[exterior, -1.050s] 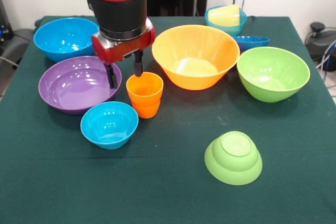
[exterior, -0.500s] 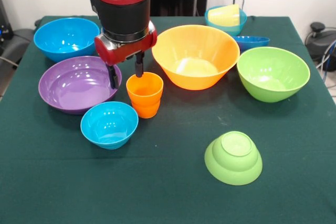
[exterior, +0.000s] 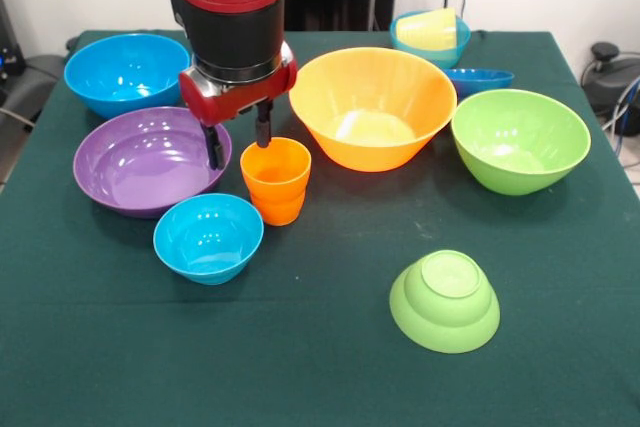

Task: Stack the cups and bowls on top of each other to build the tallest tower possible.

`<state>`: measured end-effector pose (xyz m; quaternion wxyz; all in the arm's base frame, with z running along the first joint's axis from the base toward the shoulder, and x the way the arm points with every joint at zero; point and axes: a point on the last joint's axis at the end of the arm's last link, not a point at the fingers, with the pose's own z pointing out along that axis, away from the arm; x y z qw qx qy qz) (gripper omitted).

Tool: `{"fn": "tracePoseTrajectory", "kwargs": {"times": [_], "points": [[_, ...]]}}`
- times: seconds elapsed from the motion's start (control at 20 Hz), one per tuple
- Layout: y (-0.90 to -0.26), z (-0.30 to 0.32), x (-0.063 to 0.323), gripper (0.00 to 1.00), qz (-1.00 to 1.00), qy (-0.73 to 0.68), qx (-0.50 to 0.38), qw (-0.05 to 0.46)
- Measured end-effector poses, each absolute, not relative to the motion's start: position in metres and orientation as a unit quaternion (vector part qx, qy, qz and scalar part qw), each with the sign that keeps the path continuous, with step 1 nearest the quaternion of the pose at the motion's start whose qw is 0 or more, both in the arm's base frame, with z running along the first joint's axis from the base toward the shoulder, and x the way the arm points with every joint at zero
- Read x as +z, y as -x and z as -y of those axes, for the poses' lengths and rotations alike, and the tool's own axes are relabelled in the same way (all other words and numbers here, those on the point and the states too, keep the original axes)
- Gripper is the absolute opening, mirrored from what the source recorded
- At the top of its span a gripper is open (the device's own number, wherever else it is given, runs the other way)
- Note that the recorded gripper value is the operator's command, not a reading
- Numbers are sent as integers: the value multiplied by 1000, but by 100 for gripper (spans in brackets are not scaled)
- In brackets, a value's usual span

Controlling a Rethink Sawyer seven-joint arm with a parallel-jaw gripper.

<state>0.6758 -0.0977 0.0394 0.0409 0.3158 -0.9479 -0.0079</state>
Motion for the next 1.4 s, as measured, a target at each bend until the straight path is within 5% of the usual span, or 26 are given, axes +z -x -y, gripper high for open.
{"fn": "tracePoseTrajectory", "kwargs": {"times": [1.4], "points": [[-669,87,17,100,945,-324,0,39]]}}
